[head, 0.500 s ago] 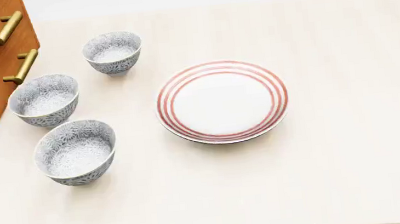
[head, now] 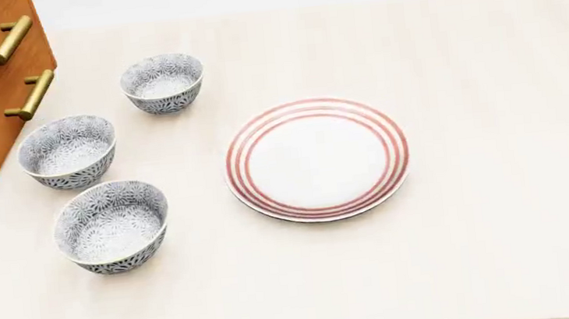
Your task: Pick up the bowl and put it in the front on the plate.
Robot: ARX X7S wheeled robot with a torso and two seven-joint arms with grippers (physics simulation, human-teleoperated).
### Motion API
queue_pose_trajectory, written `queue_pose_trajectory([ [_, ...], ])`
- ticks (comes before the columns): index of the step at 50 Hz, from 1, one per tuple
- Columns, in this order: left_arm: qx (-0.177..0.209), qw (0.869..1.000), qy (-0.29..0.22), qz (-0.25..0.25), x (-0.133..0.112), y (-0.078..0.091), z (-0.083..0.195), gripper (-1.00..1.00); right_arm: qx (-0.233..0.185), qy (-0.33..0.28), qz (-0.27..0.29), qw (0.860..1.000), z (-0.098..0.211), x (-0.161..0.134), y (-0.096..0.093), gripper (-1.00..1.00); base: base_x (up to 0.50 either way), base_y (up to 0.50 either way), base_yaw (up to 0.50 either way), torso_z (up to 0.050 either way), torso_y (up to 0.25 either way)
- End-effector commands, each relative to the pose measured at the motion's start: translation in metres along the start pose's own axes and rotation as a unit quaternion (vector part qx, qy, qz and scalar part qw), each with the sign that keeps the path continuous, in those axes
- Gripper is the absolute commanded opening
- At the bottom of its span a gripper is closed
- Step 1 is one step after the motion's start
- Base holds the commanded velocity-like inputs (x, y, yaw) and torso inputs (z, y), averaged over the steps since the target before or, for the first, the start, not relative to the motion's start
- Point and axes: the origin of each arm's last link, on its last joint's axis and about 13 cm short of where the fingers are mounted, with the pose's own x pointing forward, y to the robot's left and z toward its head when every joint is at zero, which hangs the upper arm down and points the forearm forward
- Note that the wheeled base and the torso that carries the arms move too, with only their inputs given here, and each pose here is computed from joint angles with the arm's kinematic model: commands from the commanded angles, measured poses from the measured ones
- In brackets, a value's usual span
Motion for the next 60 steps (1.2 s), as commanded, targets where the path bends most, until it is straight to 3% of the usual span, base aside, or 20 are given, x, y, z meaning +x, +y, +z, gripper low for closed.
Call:
queue_pose_trajectory([
  [1, -0.004, 0.995, -0.098, 0.010, -0.005, 0.000, 0.016, 1.00, 0.007, -0.086, -0.001, 0.996, 0.013, -0.003, 0.000, 1.00, 0.00, 0.00, 0.00, 0.000, 0.000],
  [4, 0.010, 0.978, -0.206, 0.031, -0.013, 0.001, 0.034, 1.00, 0.039, -0.204, 0.002, 0.978, 0.031, -0.011, -0.001, 1.00, 0.00, 0.00, 0.00, 0.000, 0.000],
  [5, 0.017, 0.973, -0.228, 0.025, -0.015, 0.000, 0.038, 1.00, 0.043, -0.248, 0.004, 0.968, 0.038, -0.015, 0.000, 1.00, 0.00, 0.00, 0.00, 0.000, 0.000],
  [7, 0.021, 0.969, -0.243, 0.028, -0.017, 0.000, 0.040, 1.00, 0.041, -0.267, 0.005, 0.963, 0.040, -0.017, 0.000, 1.00, 0.00, 0.00, 0.00, 0.000, 0.000],
  [19, 0.022, 0.967, -0.250, 0.031, -0.018, 0.000, 0.040, 1.00, 0.036, -0.261, 0.017, 0.965, 0.039, -0.018, 0.000, 1.00, 0.03, 0.00, 0.00, 0.000, 0.000],
  [60, 0.023, 0.971, -0.238, 0.027, -0.018, -0.001, 0.039, 1.00, 0.031, -0.249, 0.030, 0.968, 0.038, -0.017, 0.002, 1.00, 0.50, -0.03, 0.00, 0.000, 0.000],
])
